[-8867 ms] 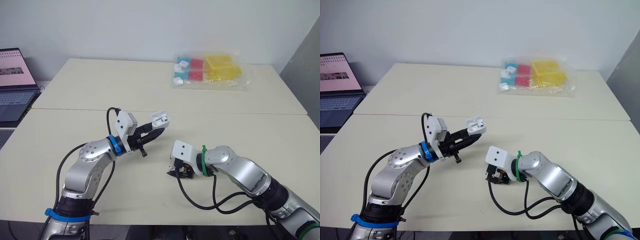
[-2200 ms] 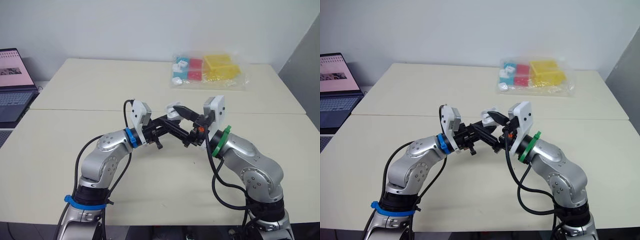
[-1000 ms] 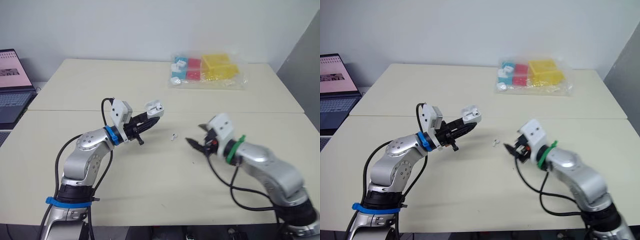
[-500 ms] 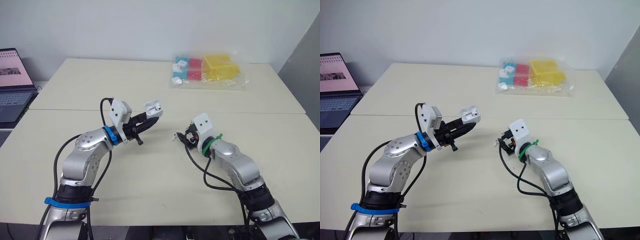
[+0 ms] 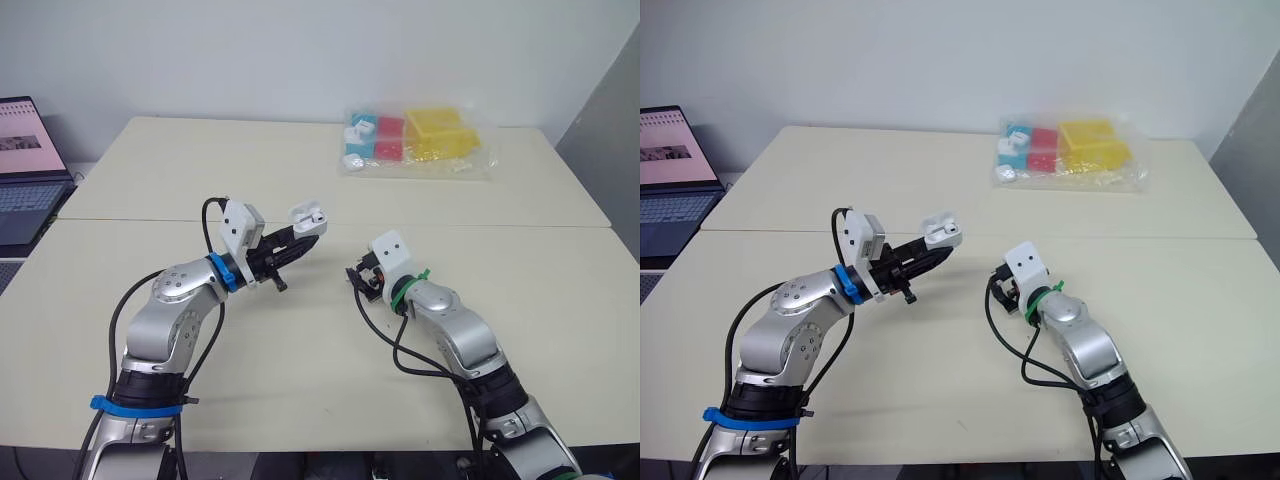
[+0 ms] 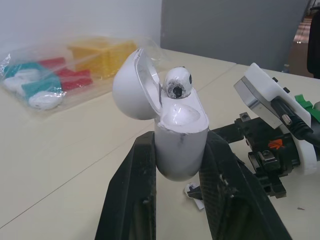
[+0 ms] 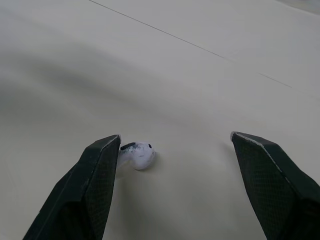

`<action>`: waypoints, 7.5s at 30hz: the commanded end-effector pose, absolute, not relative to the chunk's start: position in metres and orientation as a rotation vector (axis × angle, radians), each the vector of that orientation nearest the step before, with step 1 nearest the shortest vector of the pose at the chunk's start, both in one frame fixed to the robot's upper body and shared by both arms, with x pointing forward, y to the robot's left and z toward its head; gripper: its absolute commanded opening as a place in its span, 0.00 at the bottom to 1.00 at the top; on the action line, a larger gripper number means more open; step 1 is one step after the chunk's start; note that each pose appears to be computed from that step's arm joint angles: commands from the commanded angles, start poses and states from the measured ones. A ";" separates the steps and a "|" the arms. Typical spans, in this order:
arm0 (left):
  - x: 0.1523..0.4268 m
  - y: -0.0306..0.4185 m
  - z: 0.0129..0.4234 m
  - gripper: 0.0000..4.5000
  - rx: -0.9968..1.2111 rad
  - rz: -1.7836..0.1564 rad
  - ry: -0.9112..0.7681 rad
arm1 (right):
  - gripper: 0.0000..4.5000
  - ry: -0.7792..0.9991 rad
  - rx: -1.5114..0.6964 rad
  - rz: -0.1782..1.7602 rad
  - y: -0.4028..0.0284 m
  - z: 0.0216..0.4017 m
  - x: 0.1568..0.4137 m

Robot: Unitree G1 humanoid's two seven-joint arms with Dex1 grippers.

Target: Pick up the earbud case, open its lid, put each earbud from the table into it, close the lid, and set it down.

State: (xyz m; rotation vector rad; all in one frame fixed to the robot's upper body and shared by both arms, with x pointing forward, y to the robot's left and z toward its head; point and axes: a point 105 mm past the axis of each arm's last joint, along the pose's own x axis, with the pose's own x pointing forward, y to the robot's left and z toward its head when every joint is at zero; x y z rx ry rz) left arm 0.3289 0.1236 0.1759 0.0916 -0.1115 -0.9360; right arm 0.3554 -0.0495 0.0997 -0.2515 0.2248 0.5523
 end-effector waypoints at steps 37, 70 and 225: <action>0.321 0.118 0.186 0.18 0.122 -0.966 -0.162 | 0.82 0.198 -0.317 0.775 -0.047 0.096 0.353; 0.305 0.115 0.177 0.18 0.113 -0.972 -0.131 | 0.06 0.384 -0.976 1.544 -0.160 0.113 0.273; 0.275 0.112 0.163 0.18 0.083 -0.998 -0.027 | 0.60 0.762 -0.911 1.192 -0.244 0.086 0.234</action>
